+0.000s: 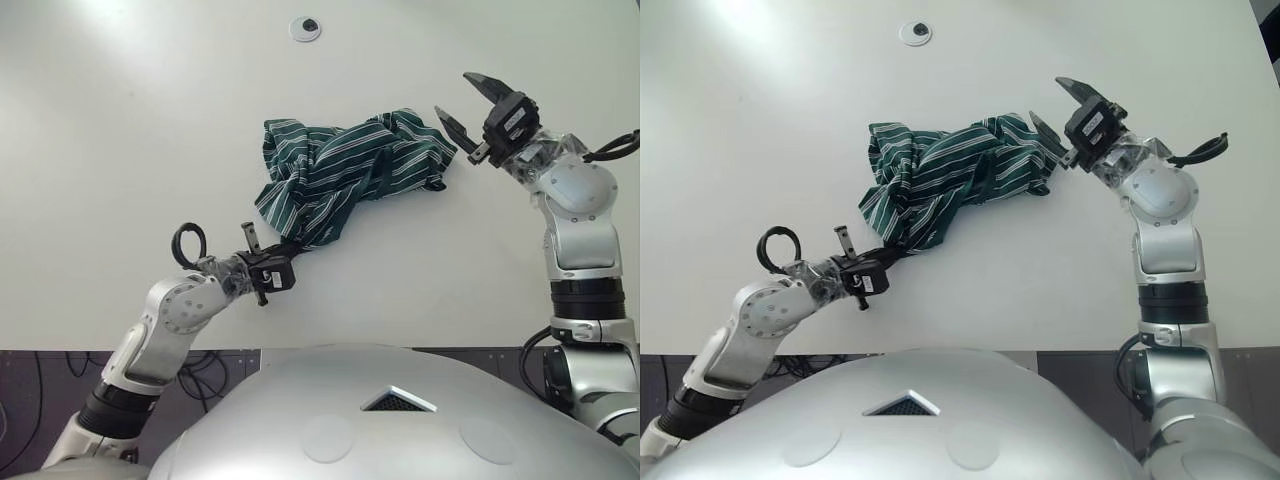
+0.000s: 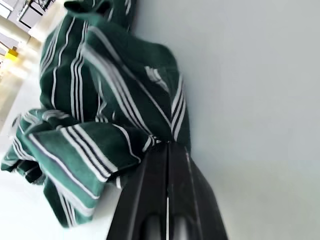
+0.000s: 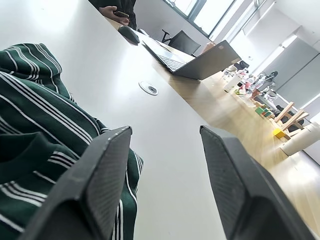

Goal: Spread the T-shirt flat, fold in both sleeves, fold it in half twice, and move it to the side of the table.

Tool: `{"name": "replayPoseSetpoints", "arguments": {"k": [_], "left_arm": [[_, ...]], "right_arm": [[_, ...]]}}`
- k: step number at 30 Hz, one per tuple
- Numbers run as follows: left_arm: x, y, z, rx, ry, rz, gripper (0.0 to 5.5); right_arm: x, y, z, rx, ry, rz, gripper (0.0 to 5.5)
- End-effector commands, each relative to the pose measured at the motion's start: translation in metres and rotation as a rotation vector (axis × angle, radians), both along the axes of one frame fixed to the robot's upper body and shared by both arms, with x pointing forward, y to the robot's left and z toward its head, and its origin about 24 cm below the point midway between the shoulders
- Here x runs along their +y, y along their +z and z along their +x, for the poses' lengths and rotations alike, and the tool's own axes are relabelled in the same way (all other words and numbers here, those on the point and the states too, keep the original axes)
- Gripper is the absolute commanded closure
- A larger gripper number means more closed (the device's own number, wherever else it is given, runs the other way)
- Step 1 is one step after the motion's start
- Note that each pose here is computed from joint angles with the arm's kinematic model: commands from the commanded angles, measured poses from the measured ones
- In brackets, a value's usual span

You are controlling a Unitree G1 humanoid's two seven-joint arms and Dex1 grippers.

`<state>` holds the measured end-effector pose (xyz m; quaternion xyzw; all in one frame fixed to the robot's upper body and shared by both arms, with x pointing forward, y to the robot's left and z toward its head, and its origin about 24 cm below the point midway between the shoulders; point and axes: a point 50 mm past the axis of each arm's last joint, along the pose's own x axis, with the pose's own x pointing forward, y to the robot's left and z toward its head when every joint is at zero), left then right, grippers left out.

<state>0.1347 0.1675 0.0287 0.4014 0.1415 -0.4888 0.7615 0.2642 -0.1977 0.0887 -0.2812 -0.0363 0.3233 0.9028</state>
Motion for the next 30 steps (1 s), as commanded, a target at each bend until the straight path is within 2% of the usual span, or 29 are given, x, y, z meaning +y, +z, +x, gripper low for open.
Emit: {"name": "replayPoseSetpoints", "arguments": {"k": [1, 5, 8, 11, 13, 15, 18, 23, 30], "left_arm": [[0.064, -0.031, -0.045, 0.427, -0.029, 0.345, 5.48], [0.085, -0.020, -0.035, 0.452, -0.061, 0.400, 5.48], [0.096, -0.015, -0.036, 0.493, -0.086, 0.413, 5.48], [0.102, -0.004, -0.027, 0.463, -0.093, 0.416, 5.48], [0.101, 0.003, -0.018, 0.405, -0.075, 0.379, 5.48], [0.084, 0.017, -0.001, 0.272, -0.034, 0.230, 5.48], [0.067, 0.035, 0.010, 0.169, -0.017, 0.086, 5.48], [0.060, 0.057, 0.013, 0.074, -0.021, 0.015, 4.85], [0.055, 0.040, -0.019, 0.195, -0.063, 0.039, 3.92]], "right_arm": [[0.003, -0.003, -0.003, 0.037, 0.016, 0.026, 2.97], [0.011, -0.008, -0.012, 0.184, 0.138, 0.119, 2.97], [0.014, -0.014, -0.015, 0.280, 0.190, 0.126, 2.97], [0.015, -0.019, -0.024, 0.403, 0.265, 0.134, 2.97], [0.017, -0.018, -0.030, 0.452, 0.299, 0.154, 2.97], [0.017, -0.017, -0.031, 0.460, 0.300, 0.152, 2.97], [0.015, -0.018, -0.029, 0.453, 0.277, 0.154, 2.97], [0.016, -0.020, -0.032, 0.444, 0.269, 0.154, 2.97], [0.013, -0.021, -0.035, 0.433, 0.251, 0.159, 2.97]]}}
